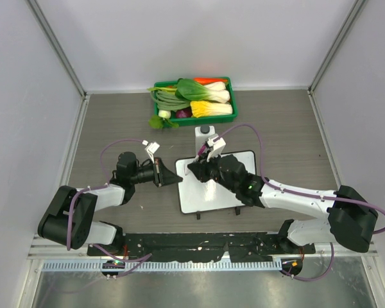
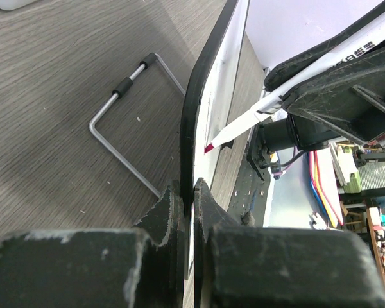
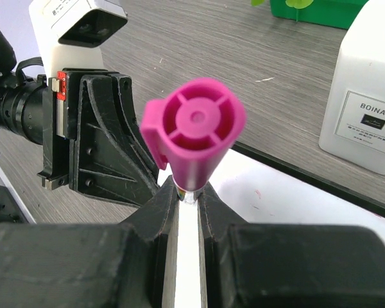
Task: Write a sentence on the whiteboard
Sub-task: Write on the whiteboard at the whiteboard stand.
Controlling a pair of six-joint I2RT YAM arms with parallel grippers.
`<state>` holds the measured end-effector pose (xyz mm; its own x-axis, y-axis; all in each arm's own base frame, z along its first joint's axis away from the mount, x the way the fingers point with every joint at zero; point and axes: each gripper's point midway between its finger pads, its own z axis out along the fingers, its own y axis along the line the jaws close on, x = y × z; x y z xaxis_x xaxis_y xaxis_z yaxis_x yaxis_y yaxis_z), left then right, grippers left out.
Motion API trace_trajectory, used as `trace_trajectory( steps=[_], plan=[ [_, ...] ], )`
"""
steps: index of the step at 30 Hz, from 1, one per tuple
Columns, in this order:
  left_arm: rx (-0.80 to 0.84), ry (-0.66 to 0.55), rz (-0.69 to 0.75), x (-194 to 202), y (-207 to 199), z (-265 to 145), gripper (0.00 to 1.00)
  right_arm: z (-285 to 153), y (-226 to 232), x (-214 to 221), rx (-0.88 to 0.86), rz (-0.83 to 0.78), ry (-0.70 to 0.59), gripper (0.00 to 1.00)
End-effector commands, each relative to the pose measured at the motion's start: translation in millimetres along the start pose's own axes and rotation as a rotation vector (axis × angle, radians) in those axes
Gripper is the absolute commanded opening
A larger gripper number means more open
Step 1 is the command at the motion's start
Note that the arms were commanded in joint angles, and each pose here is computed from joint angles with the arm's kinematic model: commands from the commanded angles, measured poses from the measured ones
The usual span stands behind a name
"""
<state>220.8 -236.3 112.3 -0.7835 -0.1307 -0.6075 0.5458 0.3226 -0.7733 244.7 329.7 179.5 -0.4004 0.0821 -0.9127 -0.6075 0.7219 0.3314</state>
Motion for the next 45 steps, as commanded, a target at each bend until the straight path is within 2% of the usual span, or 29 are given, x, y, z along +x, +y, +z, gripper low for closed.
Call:
trace_trajectory(
  steps=[1, 13, 32, 45],
  plan=[
    [-0.014, -0.018, 0.059, -7, 3, 2, 0.00, 2, -13, -27, 0.088, -0.018, -0.081, 0.01],
    [-0.008, -0.016, 0.059, -7, 2, 3, 0.00, 7, -22, -47, 0.165, -0.019, -0.156, 0.02],
    [-0.002, -0.011, 0.057, -7, 2, 4, 0.00, -5, -33, -4, 0.164, -0.015, -0.041, 0.01],
    [-0.005, -0.013, 0.056, -7, 3, 4, 0.00, -17, -38, 11, 0.166, 0.013, -0.022, 0.01]
  ],
)
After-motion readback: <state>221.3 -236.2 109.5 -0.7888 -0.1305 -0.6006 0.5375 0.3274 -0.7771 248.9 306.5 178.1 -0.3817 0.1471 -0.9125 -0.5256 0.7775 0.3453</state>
